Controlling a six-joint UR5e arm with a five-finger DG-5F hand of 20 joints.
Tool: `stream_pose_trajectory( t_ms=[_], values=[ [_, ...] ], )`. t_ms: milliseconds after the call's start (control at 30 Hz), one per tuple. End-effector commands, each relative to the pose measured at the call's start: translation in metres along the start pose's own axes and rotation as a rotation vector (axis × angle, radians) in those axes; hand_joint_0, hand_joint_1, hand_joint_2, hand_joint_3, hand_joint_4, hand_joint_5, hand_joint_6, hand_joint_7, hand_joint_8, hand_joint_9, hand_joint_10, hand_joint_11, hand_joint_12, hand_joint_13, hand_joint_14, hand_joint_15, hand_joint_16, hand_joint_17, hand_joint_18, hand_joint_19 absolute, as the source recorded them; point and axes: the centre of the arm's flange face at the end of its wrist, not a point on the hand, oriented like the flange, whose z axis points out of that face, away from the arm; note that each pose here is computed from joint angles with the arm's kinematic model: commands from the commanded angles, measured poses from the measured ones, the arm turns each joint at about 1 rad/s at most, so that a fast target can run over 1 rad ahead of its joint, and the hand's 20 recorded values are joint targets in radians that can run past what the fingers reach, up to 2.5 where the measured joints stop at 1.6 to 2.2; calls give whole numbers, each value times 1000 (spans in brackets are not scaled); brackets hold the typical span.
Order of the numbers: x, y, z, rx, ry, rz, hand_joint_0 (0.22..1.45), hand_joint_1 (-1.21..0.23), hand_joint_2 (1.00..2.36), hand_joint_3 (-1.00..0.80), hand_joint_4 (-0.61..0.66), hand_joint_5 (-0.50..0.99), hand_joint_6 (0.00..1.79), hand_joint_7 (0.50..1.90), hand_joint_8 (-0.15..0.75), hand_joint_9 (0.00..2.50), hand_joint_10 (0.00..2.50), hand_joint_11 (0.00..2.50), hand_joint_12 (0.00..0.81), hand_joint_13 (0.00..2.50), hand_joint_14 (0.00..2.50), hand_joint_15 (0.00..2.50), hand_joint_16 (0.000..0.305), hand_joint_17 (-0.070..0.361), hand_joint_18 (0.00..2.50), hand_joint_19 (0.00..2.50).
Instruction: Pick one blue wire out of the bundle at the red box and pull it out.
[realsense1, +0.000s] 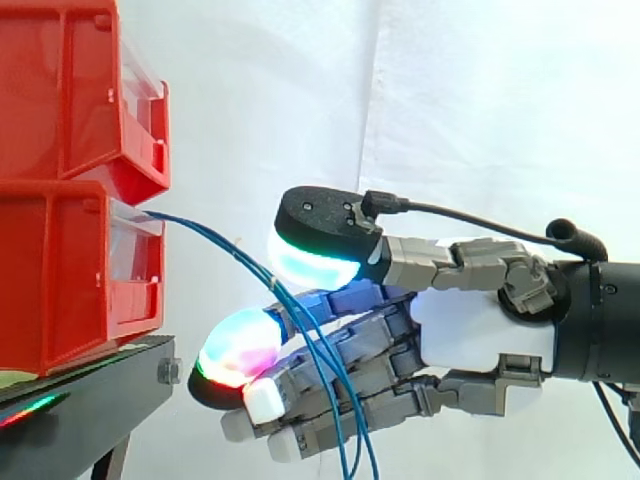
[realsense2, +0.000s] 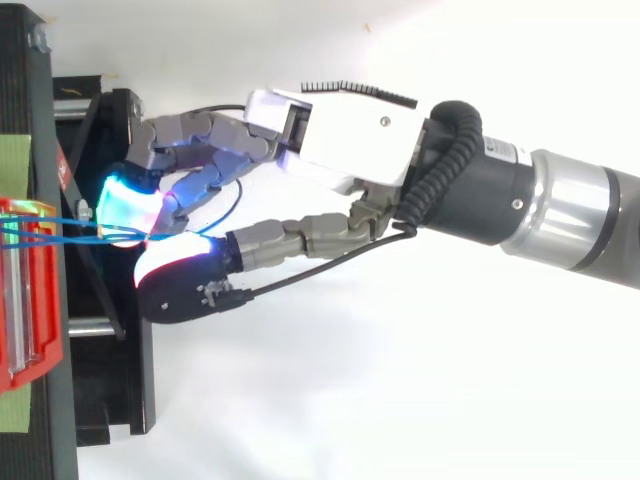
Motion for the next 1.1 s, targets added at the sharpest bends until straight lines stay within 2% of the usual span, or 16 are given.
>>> stream_pose_trajectory(
  t_ms=[0,100,267,633,833,867,933,1067],
  values=[
    [-7,5,-2,17,6,-11,562,-687,1014,-287,238,-162,723,1007,338,752,14,474,440,464,7,207,61,137,418,303],
    [-10,4,-3,30,6,-18,564,-689,1014,-276,235,-167,748,985,336,757,14,480,440,474,7,216,61,137,425,309],
    [-9,2,-4,35,26,-21,571,-698,1015,-257,221,-174,778,960,335,758,12,489,438,485,7,218,61,136,440,317],
    [-9,4,-3,29,26,-19,577,-703,1015,-243,228,-181,810,939,335,769,15,501,440,524,8,246,60,136,472,330],
    [-9,15,-4,16,37,-21,577,-706,1017,-151,216,-187,841,960,346,780,12,513,452,541,8,248,63,141,500,332],
    [-11,23,-4,6,36,-25,575,-705,1017,-123,213,-189,857,935,355,782,15,516,459,547,8,250,64,144,513,325],
    [-12,27,-4,1,38,-34,579,-705,1016,-109,220,-190,865,933,360,784,14,521,466,551,8,253,65,147,524,321],
    [-10,29,-4,-6,39,-48,580,-710,1014,-69,211,-193,887,887,371,789,13,531,479,564,8,245,68,154,550,314]
  ],
)
